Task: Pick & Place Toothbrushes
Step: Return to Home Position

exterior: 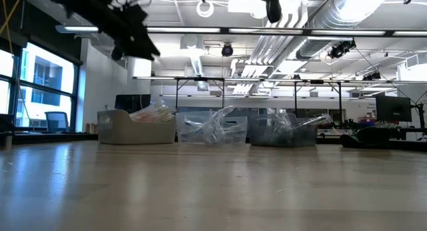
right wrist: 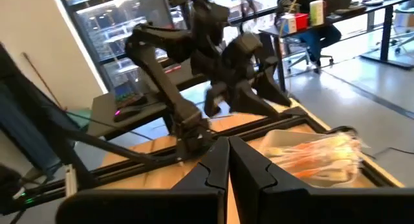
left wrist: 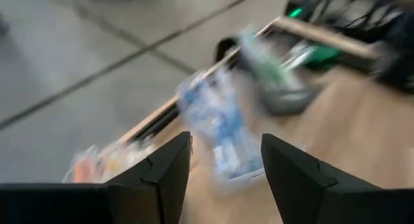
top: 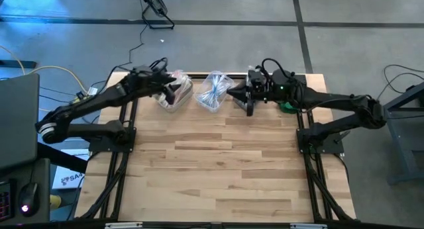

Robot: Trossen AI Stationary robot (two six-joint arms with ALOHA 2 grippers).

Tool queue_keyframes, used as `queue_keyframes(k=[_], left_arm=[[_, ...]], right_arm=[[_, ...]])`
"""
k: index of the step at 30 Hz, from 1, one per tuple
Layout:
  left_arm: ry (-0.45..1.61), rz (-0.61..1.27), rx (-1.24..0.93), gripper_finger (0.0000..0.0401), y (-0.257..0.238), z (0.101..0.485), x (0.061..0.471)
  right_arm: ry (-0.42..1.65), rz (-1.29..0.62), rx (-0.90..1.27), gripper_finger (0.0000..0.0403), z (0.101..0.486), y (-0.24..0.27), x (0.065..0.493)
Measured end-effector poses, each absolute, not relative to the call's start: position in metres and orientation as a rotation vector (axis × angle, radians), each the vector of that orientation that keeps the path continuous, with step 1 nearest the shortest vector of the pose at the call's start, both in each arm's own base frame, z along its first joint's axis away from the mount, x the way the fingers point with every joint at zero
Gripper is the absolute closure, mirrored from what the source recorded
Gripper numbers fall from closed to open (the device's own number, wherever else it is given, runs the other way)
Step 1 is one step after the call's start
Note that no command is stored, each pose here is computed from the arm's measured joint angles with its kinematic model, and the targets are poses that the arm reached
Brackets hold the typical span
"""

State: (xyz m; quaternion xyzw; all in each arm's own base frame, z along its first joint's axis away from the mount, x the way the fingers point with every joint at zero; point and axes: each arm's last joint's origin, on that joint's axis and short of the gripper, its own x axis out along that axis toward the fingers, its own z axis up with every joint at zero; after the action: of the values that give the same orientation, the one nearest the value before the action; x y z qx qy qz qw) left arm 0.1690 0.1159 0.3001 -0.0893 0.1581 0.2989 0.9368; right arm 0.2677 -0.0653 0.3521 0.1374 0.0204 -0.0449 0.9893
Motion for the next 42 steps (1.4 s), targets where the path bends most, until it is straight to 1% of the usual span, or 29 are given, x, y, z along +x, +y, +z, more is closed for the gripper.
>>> queue_keyframes(k=[4, 7, 10, 13, 19, 22, 27, 32, 34, 38, 42], left_arm=[[0.226, 0.518, -0.149, 0.0215, 0.088, 0.319, 0.158], [0.187, 0.477, -0.151, 0.0214, 0.070, 0.326, 0.153], [0.156, 0.440, -0.155, 0.0214, 0.053, 0.331, 0.151], [0.152, 0.417, -0.158, 0.0215, 0.037, 0.331, 0.154], [0.144, 0.466, -0.105, 0.0214, 0.009, 0.331, 0.156], [0.142, 0.499, -0.060, 0.0214, -0.001, 0.332, 0.154], [0.106, 0.469, 0.008, 0.0214, -0.009, 0.339, 0.139], [0.074, 0.467, 0.016, 0.0214, -0.007, 0.344, 0.126], [0.069, 0.501, 0.016, 0.0214, -0.005, 0.345, 0.122], [0.124, 0.518, 0.042, 0.0214, -0.003, 0.340, 0.114], [0.253, 0.417, 0.067, 0.0214, -0.005, 0.327, 0.109]], right_arm=[[0.039, -0.105, 0.265, 0.0400, 0.355, -0.051, 0.266], [0.041, -0.119, 0.256, 0.0400, 0.360, -0.040, 0.259], [0.040, -0.120, 0.241, 0.0400, 0.368, -0.027, 0.246], [0.036, -0.080, 0.236, 0.0400, 0.377, -0.014, 0.228], [0.065, -0.022, 0.235, 0.0400, 0.386, 0.003, 0.194], [0.068, -0.055, 0.233, 0.0400, 0.389, 0.007, 0.181], [0.058, -0.093, 0.228, 0.0400, 0.393, 0.011, 0.160], [0.033, -0.056, 0.222, 0.0399, 0.398, 0.014, 0.142], [0.009, -0.047, 0.203, 0.0399, 0.401, 0.013, 0.134], [-0.022, -0.046, 0.172, 0.0400, 0.405, 0.011, 0.122], [-0.018, -0.046, 0.115, 0.0398, 0.404, 0.010, 0.108]])
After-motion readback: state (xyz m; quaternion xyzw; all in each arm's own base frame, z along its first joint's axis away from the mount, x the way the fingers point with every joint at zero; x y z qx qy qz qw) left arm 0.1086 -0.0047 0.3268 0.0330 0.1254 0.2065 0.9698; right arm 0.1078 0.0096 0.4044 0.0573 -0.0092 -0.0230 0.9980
